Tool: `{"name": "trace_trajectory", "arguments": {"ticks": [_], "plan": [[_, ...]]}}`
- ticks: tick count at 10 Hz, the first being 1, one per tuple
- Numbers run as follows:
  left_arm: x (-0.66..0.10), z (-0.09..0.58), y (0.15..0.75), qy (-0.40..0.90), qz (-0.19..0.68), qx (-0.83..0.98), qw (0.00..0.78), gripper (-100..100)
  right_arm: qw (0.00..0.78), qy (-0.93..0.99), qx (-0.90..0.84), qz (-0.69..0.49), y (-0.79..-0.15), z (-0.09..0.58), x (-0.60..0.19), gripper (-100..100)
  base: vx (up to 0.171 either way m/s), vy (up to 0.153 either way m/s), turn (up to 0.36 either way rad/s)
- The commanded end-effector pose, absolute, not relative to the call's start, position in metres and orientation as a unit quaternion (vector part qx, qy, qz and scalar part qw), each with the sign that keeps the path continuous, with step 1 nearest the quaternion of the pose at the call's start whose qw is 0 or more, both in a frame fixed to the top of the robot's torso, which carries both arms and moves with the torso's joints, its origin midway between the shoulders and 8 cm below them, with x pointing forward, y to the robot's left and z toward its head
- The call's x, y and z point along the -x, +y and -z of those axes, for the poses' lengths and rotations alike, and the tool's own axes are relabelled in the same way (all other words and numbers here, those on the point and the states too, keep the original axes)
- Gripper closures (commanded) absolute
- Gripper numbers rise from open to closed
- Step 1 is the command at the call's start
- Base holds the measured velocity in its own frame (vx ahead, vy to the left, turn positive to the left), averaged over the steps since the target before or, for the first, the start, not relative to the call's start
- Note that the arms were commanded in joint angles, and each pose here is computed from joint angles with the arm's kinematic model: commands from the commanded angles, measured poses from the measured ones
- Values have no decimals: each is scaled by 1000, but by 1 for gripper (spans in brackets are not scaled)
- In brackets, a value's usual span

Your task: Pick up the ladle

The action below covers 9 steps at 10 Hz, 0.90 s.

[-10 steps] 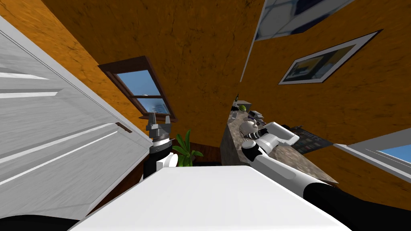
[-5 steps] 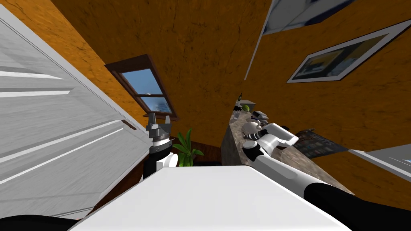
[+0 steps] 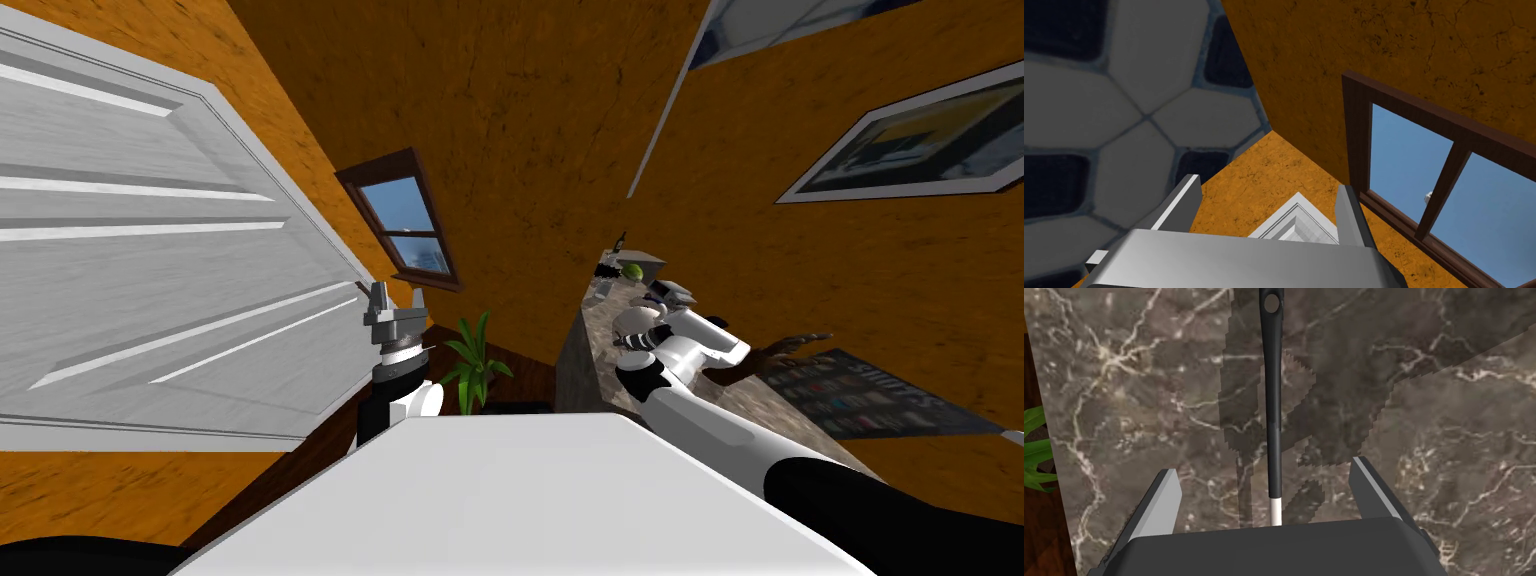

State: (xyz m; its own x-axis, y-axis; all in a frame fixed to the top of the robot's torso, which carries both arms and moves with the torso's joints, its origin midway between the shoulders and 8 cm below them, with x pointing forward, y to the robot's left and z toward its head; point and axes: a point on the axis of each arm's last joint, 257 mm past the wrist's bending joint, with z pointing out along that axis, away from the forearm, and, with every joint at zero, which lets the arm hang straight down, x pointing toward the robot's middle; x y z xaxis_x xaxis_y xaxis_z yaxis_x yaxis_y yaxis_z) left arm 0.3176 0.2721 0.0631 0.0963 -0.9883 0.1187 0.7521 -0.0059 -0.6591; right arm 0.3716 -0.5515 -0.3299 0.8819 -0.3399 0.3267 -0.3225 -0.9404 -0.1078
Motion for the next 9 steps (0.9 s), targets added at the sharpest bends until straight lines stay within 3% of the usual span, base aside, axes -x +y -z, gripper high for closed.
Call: {"name": "trace_trajectory", "arguments": {"ticks": [1, 4, 5, 9], "plan": [[-318, -63, 272, 197, 643, 300, 677, 0, 21, 191, 966, 174, -564, 333, -369, -100, -99, -6, 247], [-318, -63, 272, 197, 643, 300, 677, 0, 19, 206, 963, 175, -574, 337, -368, -100, -96, -6, 164], [-318, -63, 272, 197, 643, 300, 677, 0, 18, 209, 962, 176, -575, 337, -368, 100, -10, -1, -9], [-318, -63, 272, 197, 643, 300, 677, 0, 18, 209, 962, 176, -575, 336, -368, 100, 0, 0, 0]]}}
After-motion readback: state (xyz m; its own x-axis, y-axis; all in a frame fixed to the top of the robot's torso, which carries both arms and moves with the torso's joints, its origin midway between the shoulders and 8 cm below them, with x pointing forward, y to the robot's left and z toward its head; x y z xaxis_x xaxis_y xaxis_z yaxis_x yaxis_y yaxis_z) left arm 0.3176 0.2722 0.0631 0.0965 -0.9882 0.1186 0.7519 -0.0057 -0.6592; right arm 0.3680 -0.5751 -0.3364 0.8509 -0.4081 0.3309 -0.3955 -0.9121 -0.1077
